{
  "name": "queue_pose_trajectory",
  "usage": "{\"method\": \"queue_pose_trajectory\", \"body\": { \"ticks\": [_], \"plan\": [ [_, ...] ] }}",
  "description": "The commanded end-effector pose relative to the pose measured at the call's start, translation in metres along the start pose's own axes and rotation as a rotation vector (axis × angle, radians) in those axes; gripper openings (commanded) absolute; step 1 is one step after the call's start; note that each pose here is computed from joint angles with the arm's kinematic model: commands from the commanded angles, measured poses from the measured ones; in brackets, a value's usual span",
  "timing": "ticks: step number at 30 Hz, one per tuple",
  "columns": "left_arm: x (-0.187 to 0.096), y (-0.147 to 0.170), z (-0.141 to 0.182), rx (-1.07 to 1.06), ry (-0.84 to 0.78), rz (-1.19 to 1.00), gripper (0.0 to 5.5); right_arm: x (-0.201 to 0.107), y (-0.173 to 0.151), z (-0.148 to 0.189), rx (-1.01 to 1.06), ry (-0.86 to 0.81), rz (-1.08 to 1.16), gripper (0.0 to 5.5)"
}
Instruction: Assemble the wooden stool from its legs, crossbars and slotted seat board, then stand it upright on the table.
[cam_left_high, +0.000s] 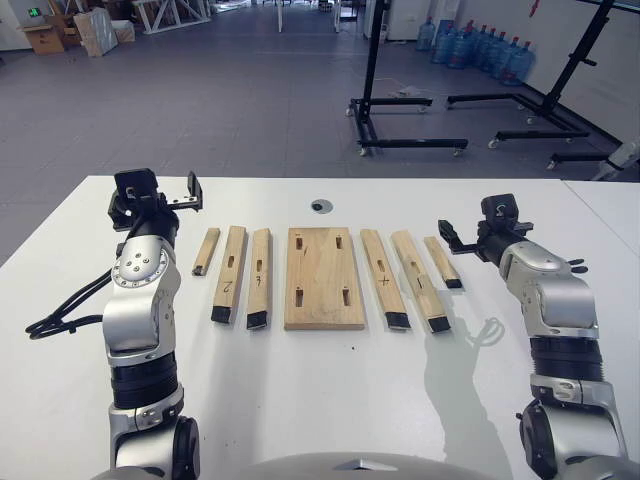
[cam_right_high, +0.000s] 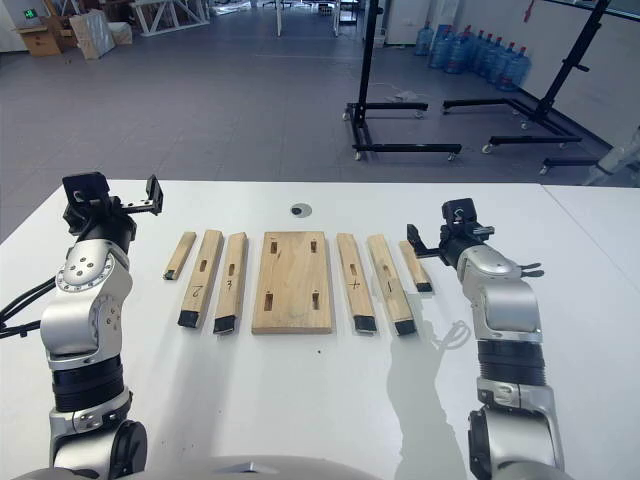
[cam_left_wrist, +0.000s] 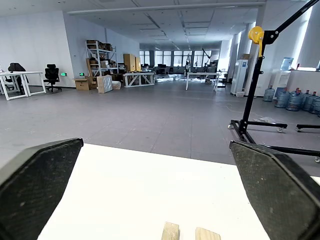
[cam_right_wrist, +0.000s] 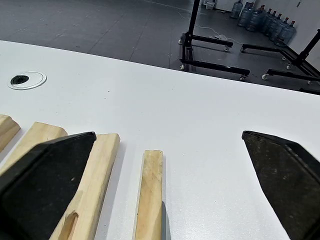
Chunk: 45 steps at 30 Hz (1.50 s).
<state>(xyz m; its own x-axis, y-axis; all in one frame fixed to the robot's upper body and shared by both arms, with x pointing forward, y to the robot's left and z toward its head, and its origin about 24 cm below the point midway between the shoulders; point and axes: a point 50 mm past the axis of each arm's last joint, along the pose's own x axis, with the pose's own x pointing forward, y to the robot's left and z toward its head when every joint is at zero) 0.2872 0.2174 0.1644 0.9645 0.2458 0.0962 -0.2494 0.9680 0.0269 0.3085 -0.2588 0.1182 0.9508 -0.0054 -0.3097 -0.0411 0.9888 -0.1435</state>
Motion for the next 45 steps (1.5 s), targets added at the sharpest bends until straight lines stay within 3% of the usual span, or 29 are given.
{"method": "queue_pose_trajectory", "body": {
  "ticks": [1,18,45],
  "plan": [
    [0.001,-0.002,-0.003,-0.022,0.024,-0.012,5.38,0.000,-0.001,-0.002,0.023,-0.003,0.005,5.40],
    [0.003,-0.002,-0.002,-0.022,0.015,0.001,5.38,-0.001,-0.005,0.000,0.018,-0.006,0.009,5.40],
    [0.001,0.004,-0.005,0.000,0.023,0.012,5.38,0.001,-0.012,-0.035,0.022,0.116,0.049,5.40]
  ]
}}
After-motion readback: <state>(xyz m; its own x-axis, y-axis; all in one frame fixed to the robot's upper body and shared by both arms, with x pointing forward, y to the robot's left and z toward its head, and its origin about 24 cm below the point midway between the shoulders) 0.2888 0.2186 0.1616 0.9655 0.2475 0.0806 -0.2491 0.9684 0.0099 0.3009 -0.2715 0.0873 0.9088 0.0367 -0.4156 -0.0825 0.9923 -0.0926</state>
